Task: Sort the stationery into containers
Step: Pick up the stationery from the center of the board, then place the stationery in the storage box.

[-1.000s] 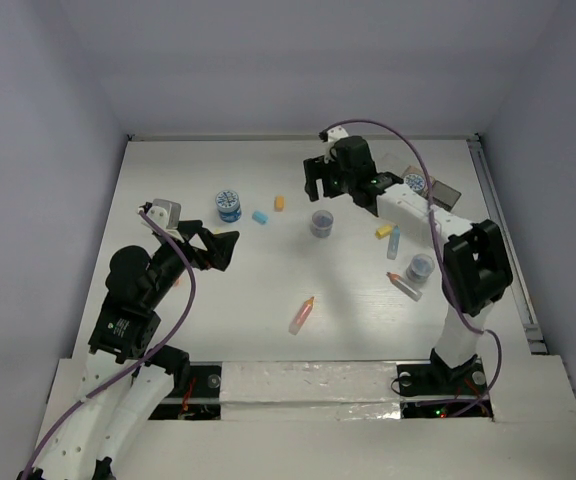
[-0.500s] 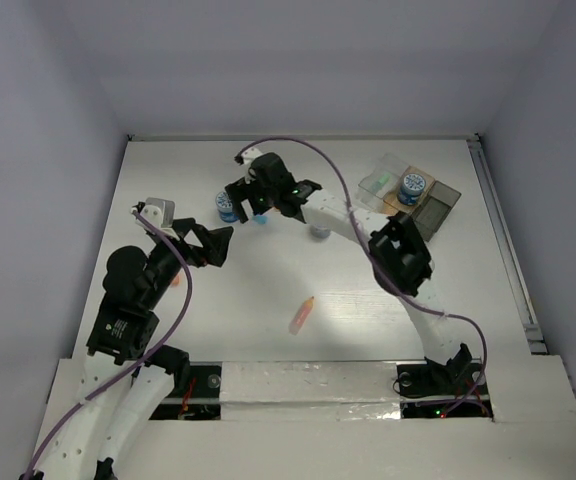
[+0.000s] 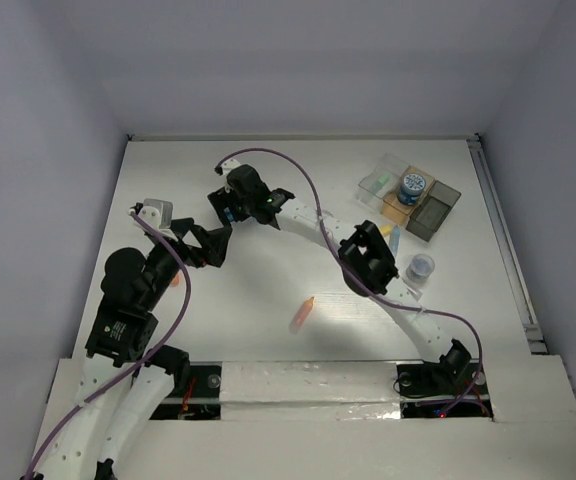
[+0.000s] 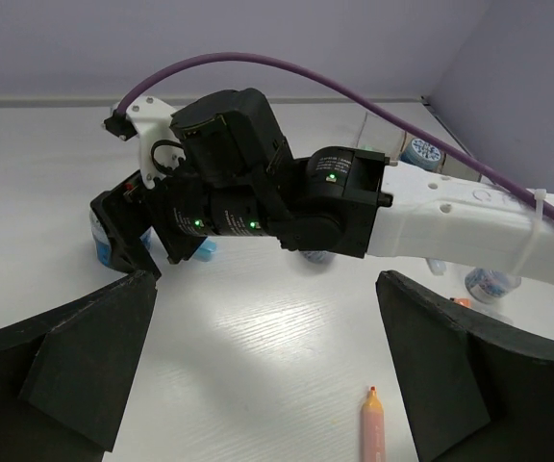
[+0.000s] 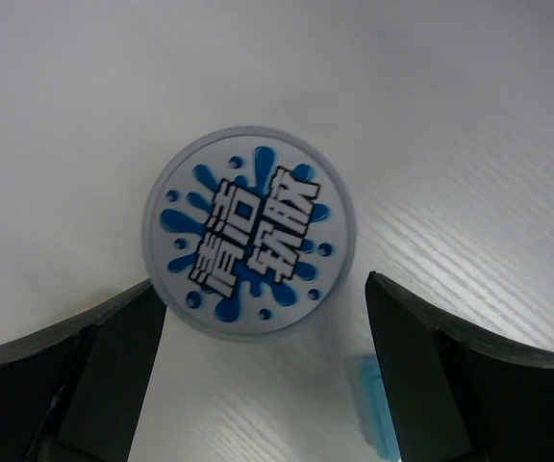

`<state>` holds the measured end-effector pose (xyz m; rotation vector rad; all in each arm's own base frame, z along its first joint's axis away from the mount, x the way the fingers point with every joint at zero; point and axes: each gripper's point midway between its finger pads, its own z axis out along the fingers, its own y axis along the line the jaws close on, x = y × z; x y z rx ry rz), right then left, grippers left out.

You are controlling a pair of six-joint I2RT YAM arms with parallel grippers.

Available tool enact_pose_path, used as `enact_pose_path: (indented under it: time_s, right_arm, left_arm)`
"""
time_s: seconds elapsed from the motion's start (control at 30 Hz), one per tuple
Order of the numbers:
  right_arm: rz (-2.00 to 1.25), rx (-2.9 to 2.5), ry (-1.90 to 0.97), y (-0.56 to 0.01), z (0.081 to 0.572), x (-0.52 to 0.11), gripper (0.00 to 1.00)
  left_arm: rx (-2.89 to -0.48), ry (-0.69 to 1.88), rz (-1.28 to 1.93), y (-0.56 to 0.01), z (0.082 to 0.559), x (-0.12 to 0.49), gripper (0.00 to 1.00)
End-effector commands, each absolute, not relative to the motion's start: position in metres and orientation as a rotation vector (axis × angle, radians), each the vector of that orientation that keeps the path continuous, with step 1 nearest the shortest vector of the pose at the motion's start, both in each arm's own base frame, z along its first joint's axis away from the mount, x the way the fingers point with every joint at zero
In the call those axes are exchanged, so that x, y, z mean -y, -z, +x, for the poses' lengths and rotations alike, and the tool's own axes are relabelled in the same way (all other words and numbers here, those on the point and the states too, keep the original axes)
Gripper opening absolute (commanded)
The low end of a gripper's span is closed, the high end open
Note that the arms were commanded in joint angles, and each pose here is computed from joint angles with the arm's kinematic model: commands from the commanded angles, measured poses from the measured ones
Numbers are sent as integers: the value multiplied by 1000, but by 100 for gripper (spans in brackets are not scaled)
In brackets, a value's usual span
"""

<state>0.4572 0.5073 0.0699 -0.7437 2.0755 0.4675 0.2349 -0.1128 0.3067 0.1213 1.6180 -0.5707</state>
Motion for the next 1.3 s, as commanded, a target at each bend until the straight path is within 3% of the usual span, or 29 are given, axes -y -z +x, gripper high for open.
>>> enact_pose_path:
  time_s: [0.0, 0.1, 0.2, 0.3, 0.37, 0.4, 0.57, 0.6, 0.7, 0.73, 0.8, 0.83, 0.87, 0.97, 1.0, 1.27]
  right_arm:
    - [-597, -1951, -486, -110, 486, -517, 89]
    - [-576, -1920, -480, -115, 493, -520, 90]
    - [-573, -1909, -480, -113, 496, -521, 81]
    - [-572, -1898, -498, -113, 496, -524, 56]
    - [-550, -1888, -499, -119, 498, -524, 51]
    - [-546, -1885, -503, -121, 497, -523, 44]
    - [-445, -1760, -597, -194, 497, -515, 40]
    - [-408, -1684, -638, -243, 493, -510, 40]
    - [-334, -1640, -650, -273, 496, -472, 40]
    - [-284, -1563, -673, -325, 486, -448, 40]
    - [-227, -1606, -607, -302, 491, -398, 40]
    - [-175, -1564, -612, -336, 480, -368, 40]
    - [-133, -1656, -532, -296, 488, -326, 40]
    - [-1, -1707, -443, -295, 474, -243, 40]
    - [71, -1777, -345, -259, 472, -198, 39]
    - [380, -1809, 8, -236, 433, -33, 38]
  left_arm:
    - [-1537, 581, 129, -335, 231, 113, 99]
    - [-1534, 582, 129, -336, 231, 113, 99]
    - [-1535, 584, 132, -335, 231, 113, 99]
    - [-1535, 584, 132, -335, 231, 113, 99]
    - [-1535, 584, 132, -335, 231, 113, 99]
    - [-1535, 585, 131, -335, 231, 113, 99]
    - [-1537, 584, 132, -334, 232, 113, 99]
    - [-1537, 585, 133, -334, 231, 114, 99]
    - [-1534, 589, 137, -334, 230, 114, 99]
    - [-1531, 590, 138, -335, 229, 114, 99]
    - [-1524, 599, 147, -336, 227, 115, 99]
    - [-1518, 600, 149, -338, 226, 115, 99]
    - [-1512, 603, 149, -339, 224, 115, 99]
    - [-1494, 612, 156, -343, 219, 116, 99]
    - [-1490, 620, 163, -343, 217, 117, 99]
    - [-1483, 651, 197, -345, 210, 126, 99]
